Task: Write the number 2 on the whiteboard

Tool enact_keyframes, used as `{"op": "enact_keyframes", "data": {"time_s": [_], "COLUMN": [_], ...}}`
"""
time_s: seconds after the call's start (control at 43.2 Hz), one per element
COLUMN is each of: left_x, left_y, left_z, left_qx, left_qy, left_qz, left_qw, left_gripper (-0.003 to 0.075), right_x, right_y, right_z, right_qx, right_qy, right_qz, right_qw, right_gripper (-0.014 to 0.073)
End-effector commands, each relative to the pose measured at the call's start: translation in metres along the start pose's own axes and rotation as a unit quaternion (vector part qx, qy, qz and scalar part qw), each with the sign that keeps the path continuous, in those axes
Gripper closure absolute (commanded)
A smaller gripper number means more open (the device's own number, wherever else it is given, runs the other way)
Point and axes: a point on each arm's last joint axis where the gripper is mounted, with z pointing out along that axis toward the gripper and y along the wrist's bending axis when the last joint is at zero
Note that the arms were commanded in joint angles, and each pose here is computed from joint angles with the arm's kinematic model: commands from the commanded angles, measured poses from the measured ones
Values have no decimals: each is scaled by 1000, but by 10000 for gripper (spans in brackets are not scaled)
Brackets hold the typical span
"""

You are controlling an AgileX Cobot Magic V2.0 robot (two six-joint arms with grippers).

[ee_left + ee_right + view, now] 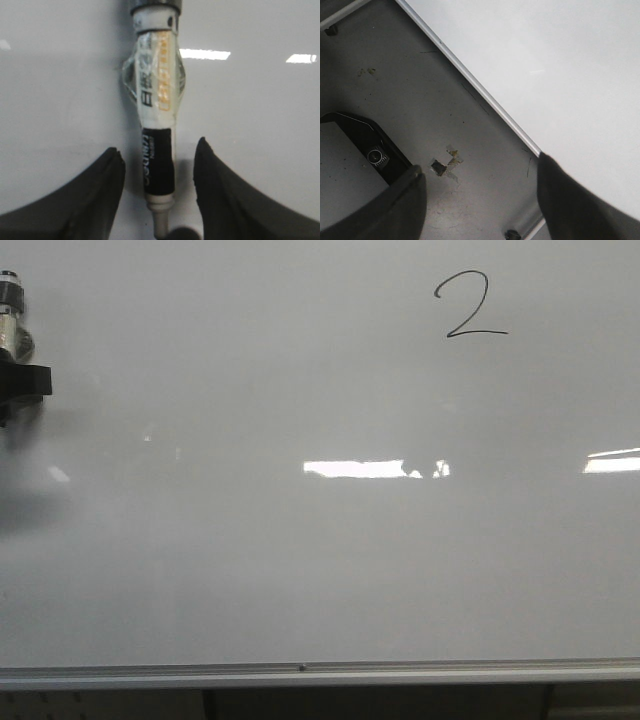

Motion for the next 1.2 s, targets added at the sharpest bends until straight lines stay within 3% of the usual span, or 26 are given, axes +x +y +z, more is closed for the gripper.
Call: {"op": "enact_keyframes", "data": {"time_s": [0.0, 0.232, 0.486, 0.741, 0.903, 1.181], "left_x": [-32, -62, -117, -161, -160, -149], "left_y": [-4, -9, -19, -29, -49, -69], "left_z": [-10, -43, -87, -141, -179, -224], "left_qx": [5, 1, -4, 4, 59, 146], "left_qy": [-68, -54, 68, 92, 94, 127], "left_qz": [9, 81, 85, 106, 133, 169], "left_qw": [998, 995, 994, 990, 985, 966], "left_gripper": [382, 381, 382, 383, 383, 383], "right_x": [-8, -8, -9, -13, -16, 0], "right_y": [-3, -3, -3, -6, -8, 4], "right_z": [-8, -8, -8, -9, -11, -28], "right_qx": [17, 18, 21, 31, 34, 47], "right_qy": [-36, -38, -43, -70, -93, -132], "right_qz": [3, 3, 7, 85, 155, 159], "right_qw": [999, 999, 999, 993, 983, 977], "right_gripper": [97, 97, 97, 97, 97, 133]}}
